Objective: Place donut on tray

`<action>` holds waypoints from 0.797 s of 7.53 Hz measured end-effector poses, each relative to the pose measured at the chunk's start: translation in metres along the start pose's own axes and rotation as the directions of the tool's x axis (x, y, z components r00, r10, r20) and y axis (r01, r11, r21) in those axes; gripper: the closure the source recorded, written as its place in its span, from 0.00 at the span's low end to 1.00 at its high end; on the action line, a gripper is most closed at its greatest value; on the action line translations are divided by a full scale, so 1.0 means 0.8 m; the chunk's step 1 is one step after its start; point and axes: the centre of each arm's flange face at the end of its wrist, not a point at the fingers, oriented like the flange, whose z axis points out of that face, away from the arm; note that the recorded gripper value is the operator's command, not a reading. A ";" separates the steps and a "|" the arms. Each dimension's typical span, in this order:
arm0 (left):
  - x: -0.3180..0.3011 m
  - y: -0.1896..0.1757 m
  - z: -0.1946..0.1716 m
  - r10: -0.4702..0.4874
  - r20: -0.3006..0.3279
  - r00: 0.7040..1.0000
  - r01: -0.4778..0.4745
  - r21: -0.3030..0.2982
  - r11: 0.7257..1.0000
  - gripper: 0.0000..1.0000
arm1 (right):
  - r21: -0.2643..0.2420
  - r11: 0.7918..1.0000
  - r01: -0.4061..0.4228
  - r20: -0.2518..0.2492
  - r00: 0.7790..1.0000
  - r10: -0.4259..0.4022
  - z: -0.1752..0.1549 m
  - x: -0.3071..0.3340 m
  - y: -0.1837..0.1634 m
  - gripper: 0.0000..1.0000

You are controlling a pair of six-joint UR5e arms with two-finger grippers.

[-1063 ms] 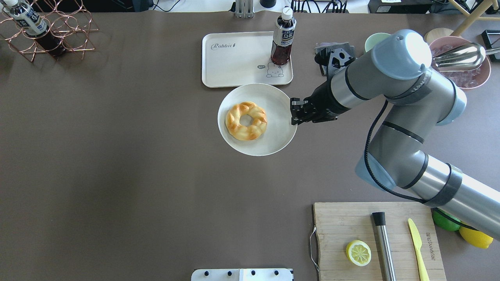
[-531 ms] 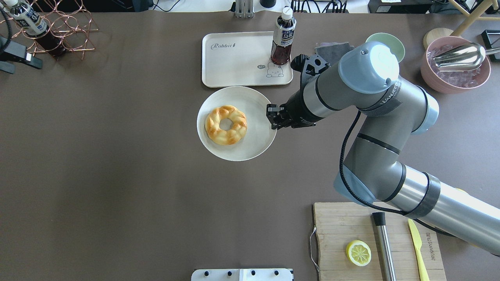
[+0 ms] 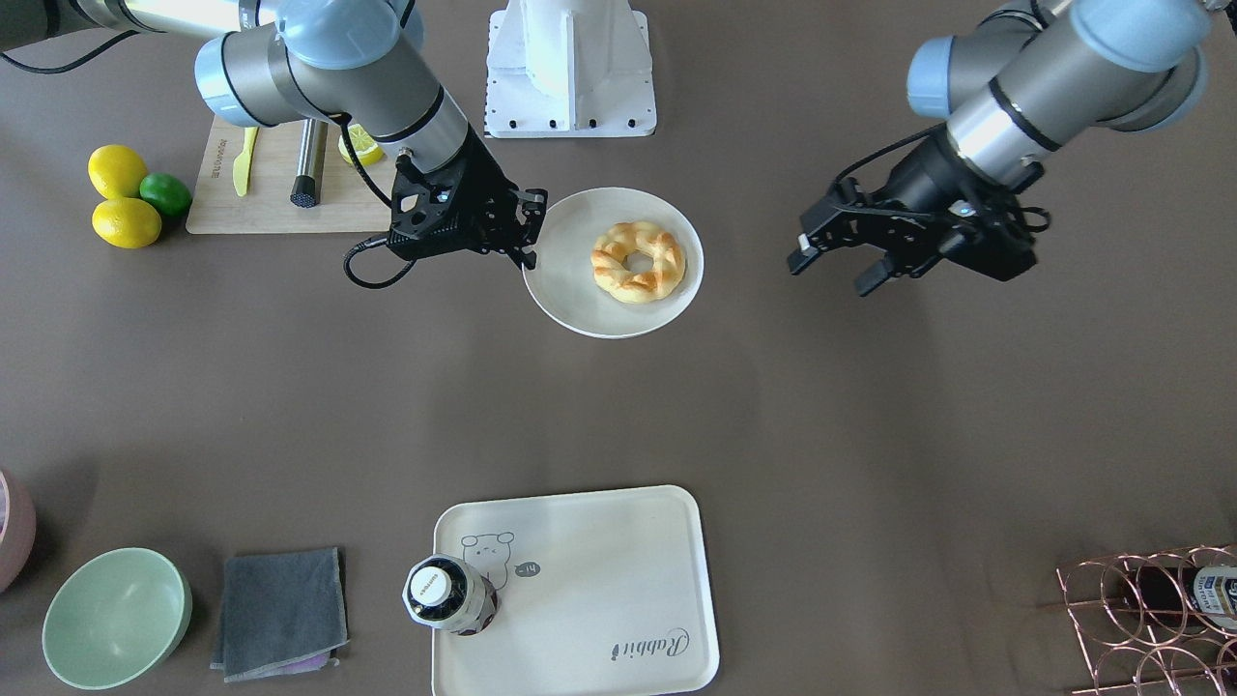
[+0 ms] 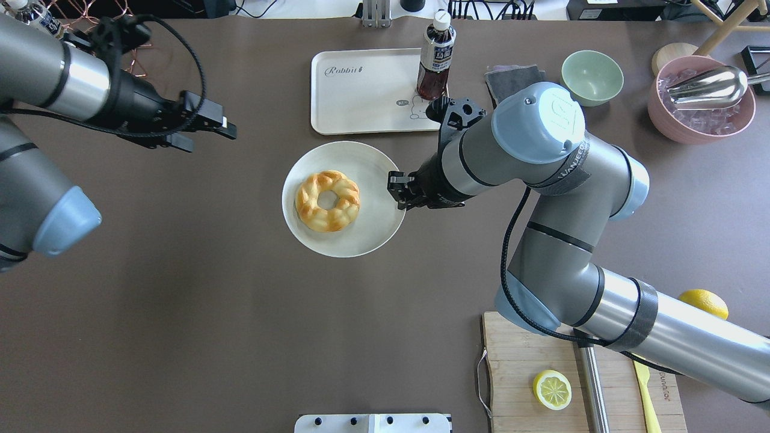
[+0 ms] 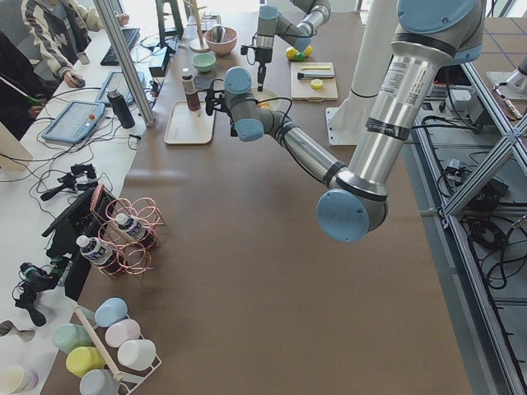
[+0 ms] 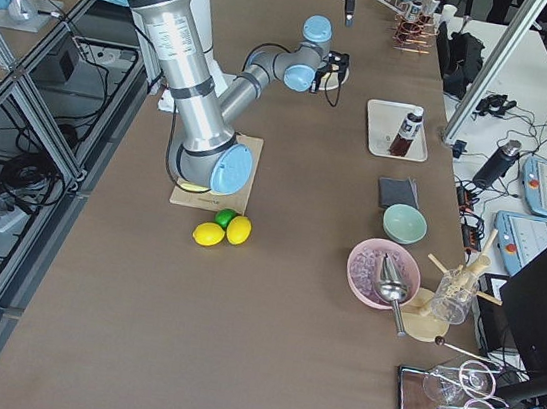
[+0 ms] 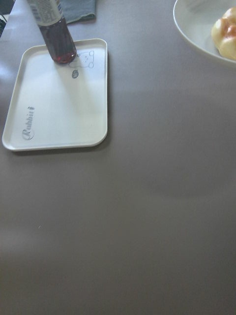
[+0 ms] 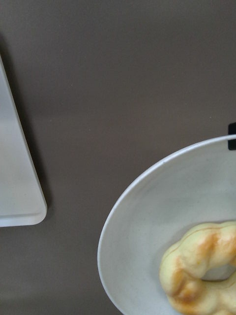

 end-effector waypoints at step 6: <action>0.071 0.061 0.083 -0.004 -0.017 1.000 0.004 -0.002 1.000 0.57 | 0.006 1.000 0.002 0.016 1.000 -0.003 0.000 -0.019 0.010 1.00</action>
